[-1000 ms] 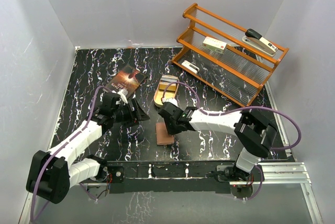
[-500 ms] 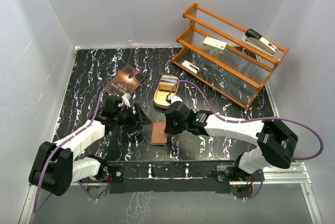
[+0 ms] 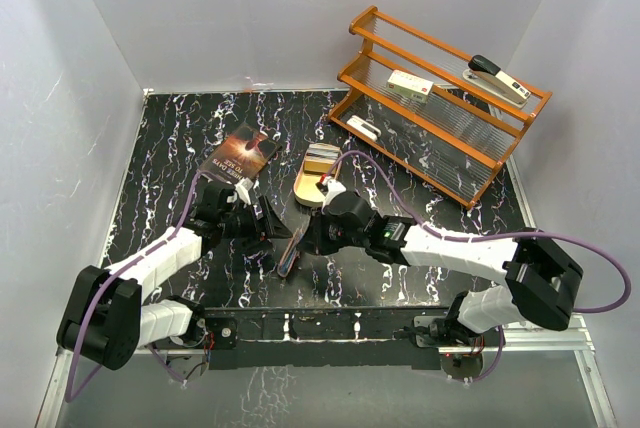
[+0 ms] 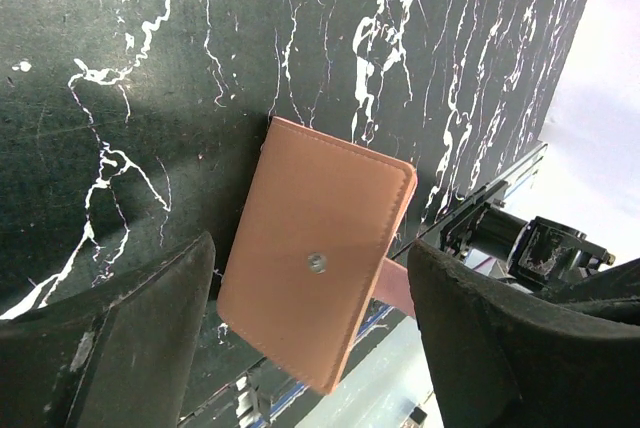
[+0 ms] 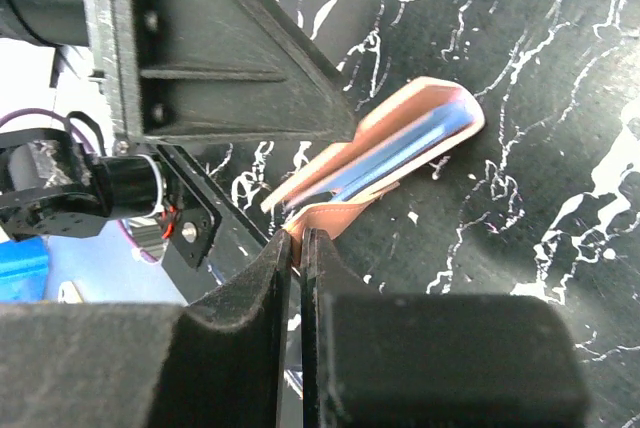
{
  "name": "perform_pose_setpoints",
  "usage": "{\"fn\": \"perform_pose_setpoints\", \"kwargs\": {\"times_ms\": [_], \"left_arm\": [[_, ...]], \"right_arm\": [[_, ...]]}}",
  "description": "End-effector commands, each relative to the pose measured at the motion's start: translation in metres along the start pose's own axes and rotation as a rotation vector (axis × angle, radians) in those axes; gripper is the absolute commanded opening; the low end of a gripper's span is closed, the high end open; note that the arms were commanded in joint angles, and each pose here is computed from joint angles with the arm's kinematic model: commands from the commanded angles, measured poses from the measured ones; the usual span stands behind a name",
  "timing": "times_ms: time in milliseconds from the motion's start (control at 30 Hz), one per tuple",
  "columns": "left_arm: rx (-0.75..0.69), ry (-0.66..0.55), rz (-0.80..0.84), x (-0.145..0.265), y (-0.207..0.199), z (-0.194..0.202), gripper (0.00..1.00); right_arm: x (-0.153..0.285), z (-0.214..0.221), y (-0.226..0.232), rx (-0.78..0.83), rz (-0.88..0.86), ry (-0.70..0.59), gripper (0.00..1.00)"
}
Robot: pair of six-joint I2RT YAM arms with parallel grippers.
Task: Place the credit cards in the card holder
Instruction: Open the card holder at the center of the board.
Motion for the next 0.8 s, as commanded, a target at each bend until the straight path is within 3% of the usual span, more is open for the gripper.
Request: {"fn": "perform_pose_setpoints", "kwargs": {"times_ms": [0,767], "left_arm": [[-0.021,0.018,0.047,0.006,-0.014,-0.001,0.77],[-0.019,0.029,-0.023,-0.004,0.002,-0.003,0.63]], "right_arm": [[0.004,-0.025,0.017,-0.004,-0.099,-0.115,0.0],[0.019,0.016,-0.063,-0.029,0.267,0.001,0.01]]}}
Point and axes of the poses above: each gripper's point midway between its finger pads, its own x axis back along the fingers, its own y axis along the line the jaws close on, z = x × y, the point moved 4 cm from there along x, back along the fingers, and after that the axes turned 11 degrees about x, right-handed, at the moved point
